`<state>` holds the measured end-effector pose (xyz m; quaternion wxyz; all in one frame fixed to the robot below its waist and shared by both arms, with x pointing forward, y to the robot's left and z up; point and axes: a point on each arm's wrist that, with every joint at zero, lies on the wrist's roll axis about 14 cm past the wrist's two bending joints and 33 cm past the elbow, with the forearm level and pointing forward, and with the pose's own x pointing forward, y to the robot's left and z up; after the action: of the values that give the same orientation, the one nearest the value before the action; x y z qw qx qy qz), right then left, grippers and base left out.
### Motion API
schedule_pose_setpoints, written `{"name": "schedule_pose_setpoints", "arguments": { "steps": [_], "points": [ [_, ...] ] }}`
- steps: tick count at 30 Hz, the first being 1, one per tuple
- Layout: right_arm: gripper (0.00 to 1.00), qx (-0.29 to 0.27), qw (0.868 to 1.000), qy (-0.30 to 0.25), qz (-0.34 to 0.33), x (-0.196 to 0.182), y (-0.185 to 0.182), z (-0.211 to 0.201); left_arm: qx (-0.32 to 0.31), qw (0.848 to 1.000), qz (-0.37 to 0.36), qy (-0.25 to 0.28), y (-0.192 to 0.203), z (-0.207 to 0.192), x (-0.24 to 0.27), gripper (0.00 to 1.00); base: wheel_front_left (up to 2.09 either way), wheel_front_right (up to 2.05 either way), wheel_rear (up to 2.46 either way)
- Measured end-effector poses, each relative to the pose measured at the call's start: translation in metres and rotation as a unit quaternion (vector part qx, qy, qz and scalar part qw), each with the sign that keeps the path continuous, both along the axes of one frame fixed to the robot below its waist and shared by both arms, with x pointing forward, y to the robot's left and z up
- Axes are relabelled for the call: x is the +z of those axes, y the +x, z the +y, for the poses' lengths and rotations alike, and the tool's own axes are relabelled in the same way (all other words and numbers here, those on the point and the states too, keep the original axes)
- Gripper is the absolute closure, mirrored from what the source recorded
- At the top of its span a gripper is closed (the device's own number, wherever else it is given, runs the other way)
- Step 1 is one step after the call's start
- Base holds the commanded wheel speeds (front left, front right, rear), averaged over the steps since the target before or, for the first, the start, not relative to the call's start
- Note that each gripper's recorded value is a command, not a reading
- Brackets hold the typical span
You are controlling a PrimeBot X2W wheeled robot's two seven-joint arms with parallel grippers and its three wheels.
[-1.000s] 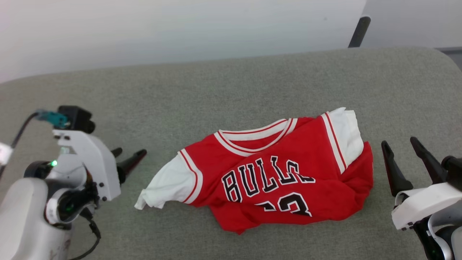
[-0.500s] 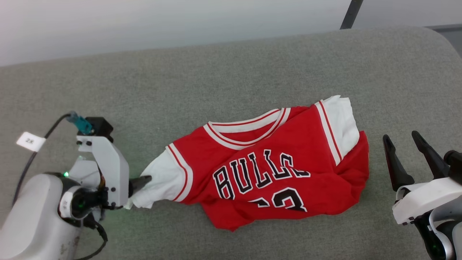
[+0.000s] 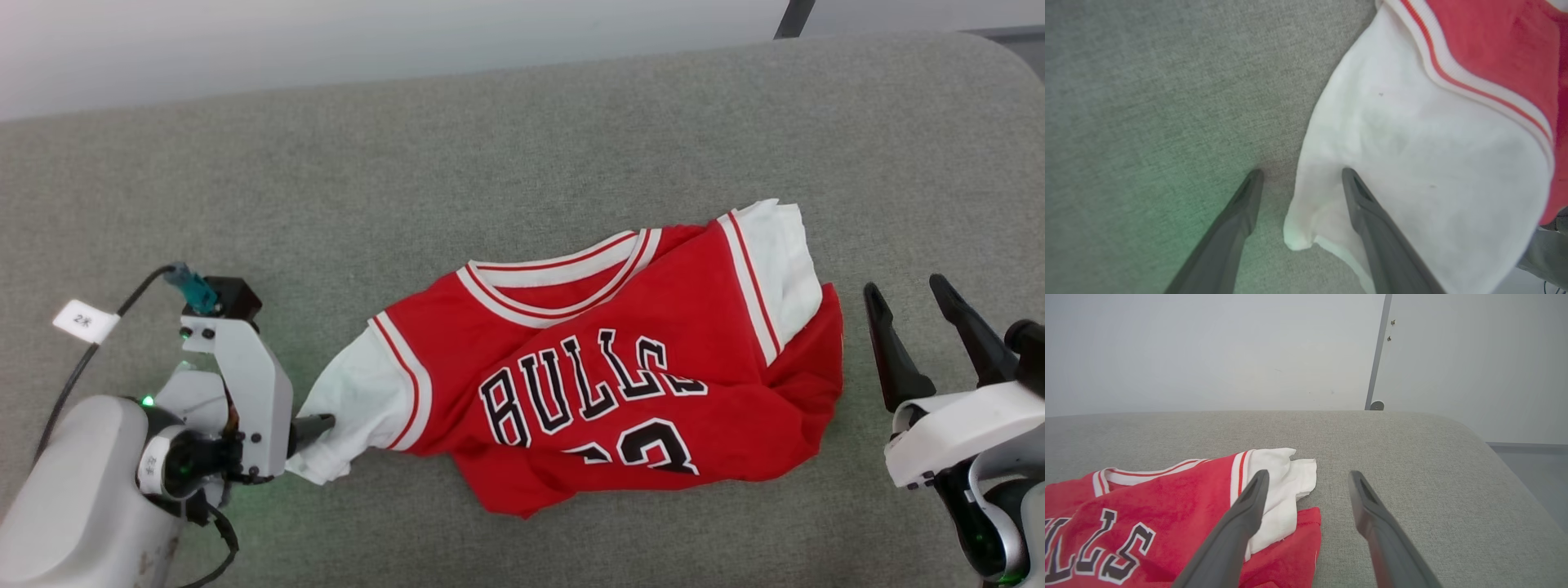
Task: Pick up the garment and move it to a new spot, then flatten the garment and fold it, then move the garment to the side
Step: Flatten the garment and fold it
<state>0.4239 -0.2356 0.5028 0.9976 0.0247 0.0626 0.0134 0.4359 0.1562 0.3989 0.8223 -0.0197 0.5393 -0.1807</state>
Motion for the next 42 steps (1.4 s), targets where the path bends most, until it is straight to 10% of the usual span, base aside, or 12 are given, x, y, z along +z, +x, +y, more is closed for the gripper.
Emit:
{"name": "schedule_pose_setpoints", "arguments": {
  "steps": [6, 8, 9, 10, 24, 42],
  "points": [
    [0.00, 0.005, 1.000, 0.002, 0.005, -0.003, 0.004, 0.002, 0.009, 1.000, 0.017, -0.004, 0.002, 0.002, -0.013, 0.00, 0.00, 0.00, 0.00],
    [0.00, 0.006, 1.000, 0.001, 0.007, -0.004, 0.005, 0.003, 0.010, 0.999, 0.029, -0.009, 0.001, 0.000, -0.016, 0.41, 0.00, 0.00, 0.00],
    [0.00, 0.007, 1.000, 0.001, 0.008, -0.005, 0.006, 0.003, 0.011, 0.999, 0.034, -0.012, 0.000, -0.001, -0.018, 0.41, 0.00, 0.00, 0.00],
    [0.00, 0.009, 1.000, 0.000, 0.011, -0.005, 0.007, 0.003, 0.006, 0.999, 0.035, -0.014, 0.001, -0.002, -0.017, 1.00, 0.00, 0.00, 0.00],
    [0.00, 0.085, 0.987, -0.019, 0.132, -0.015, 0.042, 0.016, 0.009, 0.999, 0.015, -0.037, 0.013, -0.012, -0.015, 1.00, 0.00, 0.00, 0.00],
    [0.00, 0.098, 0.934, -0.033, 0.342, -0.078, 0.104, 0.007, 0.008, 0.998, -0.011, -0.059, 0.029, -0.022, -0.014, 1.00, 0.00, 0.00, 0.00]
  ]
}}
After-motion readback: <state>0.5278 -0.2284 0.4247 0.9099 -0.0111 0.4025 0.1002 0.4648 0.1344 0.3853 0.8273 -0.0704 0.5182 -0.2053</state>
